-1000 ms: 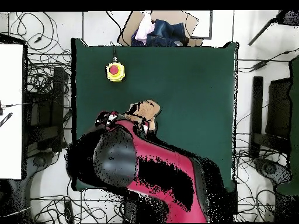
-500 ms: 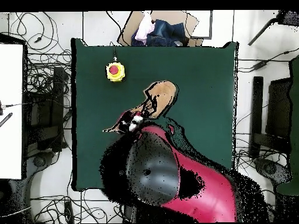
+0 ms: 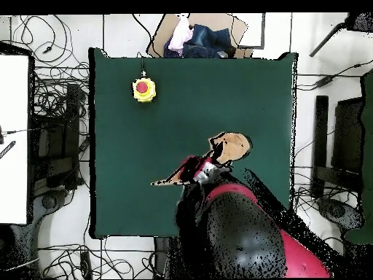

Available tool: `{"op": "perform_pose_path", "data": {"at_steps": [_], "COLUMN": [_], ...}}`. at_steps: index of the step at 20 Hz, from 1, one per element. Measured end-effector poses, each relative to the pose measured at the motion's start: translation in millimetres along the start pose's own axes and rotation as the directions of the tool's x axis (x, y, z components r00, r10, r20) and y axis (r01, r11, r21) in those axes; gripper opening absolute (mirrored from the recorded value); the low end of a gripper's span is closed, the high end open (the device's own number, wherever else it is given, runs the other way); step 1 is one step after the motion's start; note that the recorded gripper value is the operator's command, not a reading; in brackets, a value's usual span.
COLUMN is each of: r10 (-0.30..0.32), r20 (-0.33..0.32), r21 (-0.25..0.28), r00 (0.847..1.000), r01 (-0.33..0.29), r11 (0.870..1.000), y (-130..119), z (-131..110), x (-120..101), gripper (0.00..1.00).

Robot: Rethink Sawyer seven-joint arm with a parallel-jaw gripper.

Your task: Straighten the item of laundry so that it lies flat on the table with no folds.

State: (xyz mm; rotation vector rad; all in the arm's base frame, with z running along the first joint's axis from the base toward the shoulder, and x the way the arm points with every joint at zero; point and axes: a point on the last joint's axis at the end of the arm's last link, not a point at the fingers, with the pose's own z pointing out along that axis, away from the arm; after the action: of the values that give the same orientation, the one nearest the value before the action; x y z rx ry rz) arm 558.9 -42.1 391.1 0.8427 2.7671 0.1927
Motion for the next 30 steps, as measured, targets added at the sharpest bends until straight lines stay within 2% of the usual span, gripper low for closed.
{"op": "perform_pose_path", "data": {"at_steps": [5,7,11,15,18,19,20,22,24,27,29,30], "r10": [0.057,0.079,0.096,0.183,0.204,0.198,0.165,0.132,0.034,-0.046,-0.123,-0.14], "r20": [-0.032,-0.049,-0.046,0.005,0.045,0.064,0.077,0.076,0.054,0.015,-0.04,-0.056], "r21": [-0.005,-0.005,-0.001,-0.055,-0.054,-0.044,-0.028,-0.02,-0.008,-0.005,-0.011,-0.013], "r00": [0.998,0.996,0.994,0.983,0.978,0.978,0.983,0.988,0.998,0.999,0.992,0.989], "r01": [-0.057,-0.079,-0.096,-0.183,-0.201,-0.195,-0.163,-0.131,-0.034,0.046,0.122,0.14], "r11": [0.998,0.997,0.995,0.982,0.978,0.98,0.986,0.991,0.999,0.999,0.992,0.99], "y": [-20,-27,-32,-35,-37,-37,-35,-30,-15,-2,13,17], "z": [8,19,33,64,77,81,84,83,76,68,55,51], "x": [12,21,31,25,26,29,39,45,65,84,108,115], "gripper": [0.0,0.0,0.0,0.0,0.0,0.0,0.0,0.0,0.0,0.0,0.0,0.0]}}
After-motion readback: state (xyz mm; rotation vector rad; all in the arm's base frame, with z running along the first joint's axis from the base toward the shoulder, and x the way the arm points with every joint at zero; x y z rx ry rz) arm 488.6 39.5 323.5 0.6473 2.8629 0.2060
